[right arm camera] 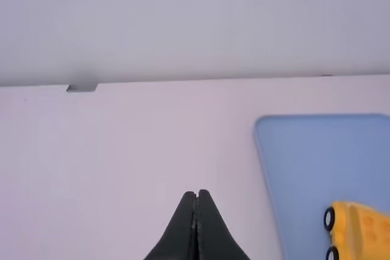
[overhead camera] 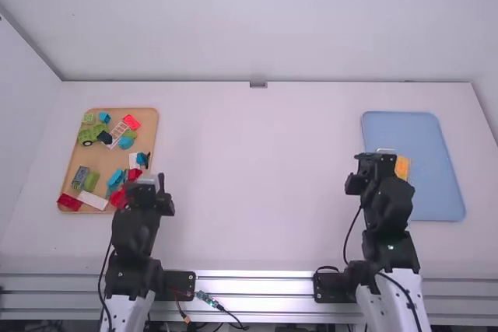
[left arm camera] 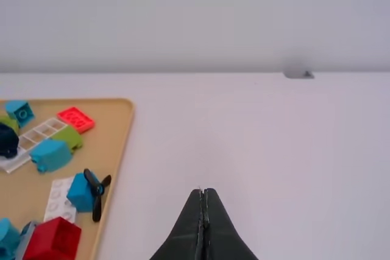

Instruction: Assemble lego blocks to make yellow taxi

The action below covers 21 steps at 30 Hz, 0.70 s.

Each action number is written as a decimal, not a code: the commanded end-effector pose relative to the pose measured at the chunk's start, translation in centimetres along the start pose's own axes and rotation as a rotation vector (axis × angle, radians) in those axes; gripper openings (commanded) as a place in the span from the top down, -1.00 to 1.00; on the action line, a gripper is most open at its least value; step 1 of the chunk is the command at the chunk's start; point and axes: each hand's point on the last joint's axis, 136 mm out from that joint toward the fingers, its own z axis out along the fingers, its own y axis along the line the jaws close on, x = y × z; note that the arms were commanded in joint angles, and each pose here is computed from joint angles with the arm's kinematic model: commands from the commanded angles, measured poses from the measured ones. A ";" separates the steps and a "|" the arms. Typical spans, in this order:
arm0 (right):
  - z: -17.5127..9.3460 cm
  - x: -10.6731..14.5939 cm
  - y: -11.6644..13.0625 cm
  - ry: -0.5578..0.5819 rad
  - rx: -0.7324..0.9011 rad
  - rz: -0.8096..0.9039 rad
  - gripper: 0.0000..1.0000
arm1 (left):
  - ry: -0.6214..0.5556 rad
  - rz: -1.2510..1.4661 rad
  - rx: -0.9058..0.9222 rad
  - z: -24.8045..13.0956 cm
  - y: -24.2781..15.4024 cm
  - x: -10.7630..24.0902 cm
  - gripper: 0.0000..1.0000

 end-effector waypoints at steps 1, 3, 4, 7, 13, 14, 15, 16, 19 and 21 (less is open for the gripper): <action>-0.2 1.3 0.1 -0.001 -0.003 0.003 1.00 | -0.018 0.007 -0.002 -0.1 0.0 -0.1 1.00; -0.4 2.3 0.1 -0.001 -0.003 0.003 1.00 | -0.039 0.007 -0.002 -0.2 0.0 -0.6 1.00; -0.5 2.6 0.1 -0.001 -0.003 0.003 1.00 | -0.045 0.007 -0.002 -0.3 0.0 -0.7 1.00; -0.6 4.0 0.1 -0.001 -0.003 0.003 1.00 | -0.045 0.007 -0.002 -0.3 0.0 -0.7 1.00; -0.7 6.3 0.1 -0.001 -0.003 0.003 1.00 | -0.045 0.007 -0.002 -0.3 0.0 -0.7 1.00; -0.7 6.7 0.1 -0.001 -0.003 0.003 1.00 | -0.045 0.007 -0.002 -0.3 0.0 -0.7 1.00; -0.7 7.1 0.1 -0.001 -0.003 0.003 1.00 | -0.045 0.007 -0.002 -0.3 0.0 -0.7 1.00; -0.6 7.5 0.1 -0.001 -0.003 0.003 1.00 | -0.045 0.007 -0.002 -0.3 0.0 -0.7 1.00; -0.6 8.3 0.1 -0.001 -0.003 0.003 1.00 | -0.045 0.007 -0.002 -0.3 0.0 -0.7 1.00; -0.5 8.8 0.1 -0.003 -0.003 0.003 1.00 | -0.045 0.007 -0.002 -0.3 0.0 -0.7 1.00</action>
